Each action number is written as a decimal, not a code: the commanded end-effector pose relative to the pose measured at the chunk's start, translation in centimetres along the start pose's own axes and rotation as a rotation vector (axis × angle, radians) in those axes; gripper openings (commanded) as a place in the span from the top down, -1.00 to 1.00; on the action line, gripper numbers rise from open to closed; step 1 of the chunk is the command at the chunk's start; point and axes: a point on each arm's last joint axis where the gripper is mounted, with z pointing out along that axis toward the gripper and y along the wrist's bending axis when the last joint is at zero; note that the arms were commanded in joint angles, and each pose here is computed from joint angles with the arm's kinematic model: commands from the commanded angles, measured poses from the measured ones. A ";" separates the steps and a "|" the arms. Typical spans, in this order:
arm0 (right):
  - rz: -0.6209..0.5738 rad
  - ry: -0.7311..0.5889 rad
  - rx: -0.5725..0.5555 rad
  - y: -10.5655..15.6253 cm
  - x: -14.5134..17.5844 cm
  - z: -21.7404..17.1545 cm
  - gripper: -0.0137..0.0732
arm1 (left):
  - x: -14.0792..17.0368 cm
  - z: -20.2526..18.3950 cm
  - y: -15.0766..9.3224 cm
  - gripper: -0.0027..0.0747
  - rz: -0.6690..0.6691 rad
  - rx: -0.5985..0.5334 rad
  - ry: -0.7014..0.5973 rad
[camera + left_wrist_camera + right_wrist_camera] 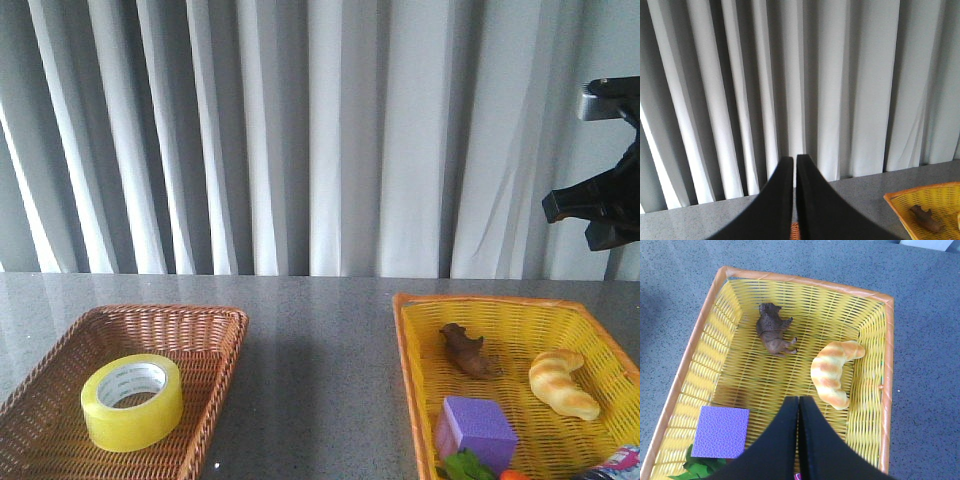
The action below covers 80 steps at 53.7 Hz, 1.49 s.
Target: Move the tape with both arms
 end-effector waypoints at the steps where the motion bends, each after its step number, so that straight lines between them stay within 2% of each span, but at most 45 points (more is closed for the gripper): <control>1: -0.002 -0.105 0.013 -0.3 -0.4 -3.0 0.70 | -1.0 -0.4 -0.1 0.95 -0.014 0.007 -0.095; 18: -0.002 -0.105 0.013 -0.3 -0.4 -3.0 0.70 | -1.0 -0.2 -0.2 0.95 -0.020 0.015 -0.091; 23: -0.002 -0.105 0.012 -0.3 -0.4 -3.0 0.70 | -0.3 -0.1 0.3 0.95 0.018 -0.036 -0.085; 30: -0.002 -0.105 0.012 -0.3 -0.4 -3.0 0.70 | 2.2 -2.3 0.4 0.95 0.029 -0.089 -0.145; 33: -0.002 -0.106 0.013 -0.3 -0.4 -3.0 0.70 | 3.5 -3.8 0.4 0.95 0.049 -0.115 -0.218; 42: -0.002 -0.106 0.013 -0.3 -0.4 -3.0 0.70 | 10.3 -6.3 0.3 0.95 0.087 -0.155 -0.271; 47: -0.002 -0.106 0.013 -0.3 -0.4 -3.0 0.70 | 15.3 -7.3 0.2 0.95 0.095 -0.161 -0.258; 57: -0.002 -0.106 0.013 -0.3 -0.4 -3.0 0.70 | 25.7 -7.0 0.3 0.95 0.115 -0.173 -0.228; 65: -0.002 -0.106 0.013 -0.3 -0.4 -3.0 0.70 | 32.1 -6.6 0.4 0.95 0.115 -0.174 -0.257; 69: -0.002 -0.106 0.013 -0.3 -0.4 -3.0 0.70 | 34.7 -6.5 0.4 0.95 0.119 -0.177 -0.266; 76: -0.002 -0.104 0.013 -0.3 -0.4 -3.0 0.70 | 38.9 -5.5 0.6 0.95 0.127 -0.188 -0.187; 80: -0.002 -0.105 0.012 -0.3 -0.4 -3.0 0.70 | 40.2 -5.2 0.7 0.95 0.118 -0.196 -0.155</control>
